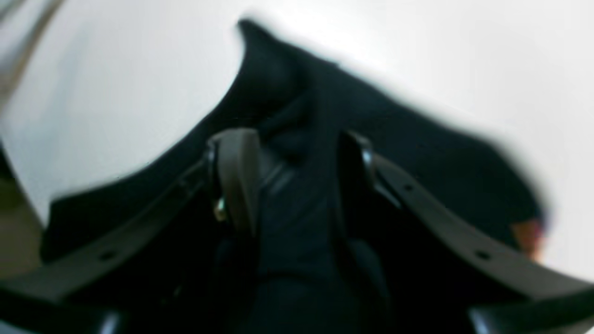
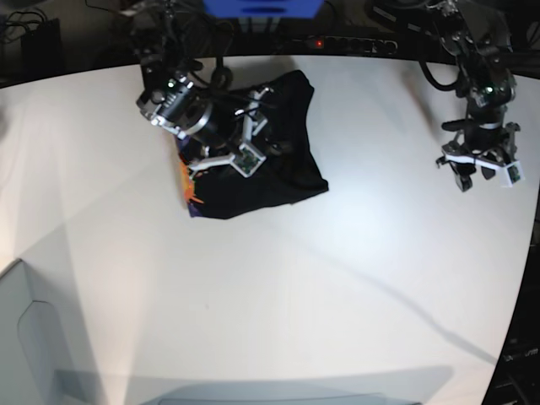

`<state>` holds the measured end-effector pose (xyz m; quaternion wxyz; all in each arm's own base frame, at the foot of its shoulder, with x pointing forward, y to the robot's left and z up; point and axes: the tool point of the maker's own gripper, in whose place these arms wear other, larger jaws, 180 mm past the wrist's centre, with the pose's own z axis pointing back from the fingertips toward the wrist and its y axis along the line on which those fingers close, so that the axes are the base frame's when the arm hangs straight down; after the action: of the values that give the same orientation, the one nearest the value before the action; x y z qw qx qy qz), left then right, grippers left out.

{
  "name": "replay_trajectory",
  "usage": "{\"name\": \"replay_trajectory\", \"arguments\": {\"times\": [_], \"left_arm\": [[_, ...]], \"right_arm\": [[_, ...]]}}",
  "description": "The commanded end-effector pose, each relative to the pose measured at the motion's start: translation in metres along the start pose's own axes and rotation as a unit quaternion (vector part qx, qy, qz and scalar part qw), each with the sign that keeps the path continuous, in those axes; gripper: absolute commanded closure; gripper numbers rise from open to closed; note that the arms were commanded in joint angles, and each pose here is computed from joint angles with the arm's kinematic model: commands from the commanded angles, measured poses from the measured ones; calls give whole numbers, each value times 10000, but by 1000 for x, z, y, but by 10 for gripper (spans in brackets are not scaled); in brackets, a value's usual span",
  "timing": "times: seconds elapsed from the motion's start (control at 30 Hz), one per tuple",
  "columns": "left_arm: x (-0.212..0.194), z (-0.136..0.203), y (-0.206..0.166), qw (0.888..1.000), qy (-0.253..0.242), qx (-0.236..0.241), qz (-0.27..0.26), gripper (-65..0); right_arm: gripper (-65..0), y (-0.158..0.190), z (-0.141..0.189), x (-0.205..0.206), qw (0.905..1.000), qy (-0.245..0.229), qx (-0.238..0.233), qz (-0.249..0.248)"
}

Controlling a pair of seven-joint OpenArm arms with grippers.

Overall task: Fold the T-shirt properly
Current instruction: 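Press and adjust the folded bundle with the right gripper, then grasp the bundle with both grippers and rotate it, left gripper pushing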

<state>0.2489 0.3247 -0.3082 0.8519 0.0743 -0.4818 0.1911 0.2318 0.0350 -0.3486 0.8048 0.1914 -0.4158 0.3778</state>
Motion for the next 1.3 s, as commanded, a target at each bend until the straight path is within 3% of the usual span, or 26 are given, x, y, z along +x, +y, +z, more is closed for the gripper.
{"name": "replay_trajectory", "arguments": {"times": [0.0,0.2,0.33,0.47,0.67,0.87,1.03,1.27], "left_arm": [[14,3,1,9997,-216,1,-75,-329],[12,3,1,9998,-198,2,-70,-329],[13,3,0,9998,-209,-10,-76,-329],[12,5,0,9998,-195,-8,-94,-329],[2,8,3,9999,-65,23,-135,-329],[-4,10,6,9999,5,48,-154,-329],[-10,11,2,10000,57,31,-40,-329],[-22,10,-12,9997,151,-87,151,-329]], "right_arm": [[-281,2,-3,9,9998,-185,71,7],[-281,26,-23,-12,9985,125,519,-82],[-281,37,-28,10,9973,-233,691,105],[-281,24,-30,28,9968,-476,592,254],[-281,8,-44,36,9967,-471,557,351],[-281,15,-78,31,9962,-257,833,37],[-281,20,-100,39,9933,-473,1037,-203],[-281,2,-82,70,9926,-947,756,46]]}}
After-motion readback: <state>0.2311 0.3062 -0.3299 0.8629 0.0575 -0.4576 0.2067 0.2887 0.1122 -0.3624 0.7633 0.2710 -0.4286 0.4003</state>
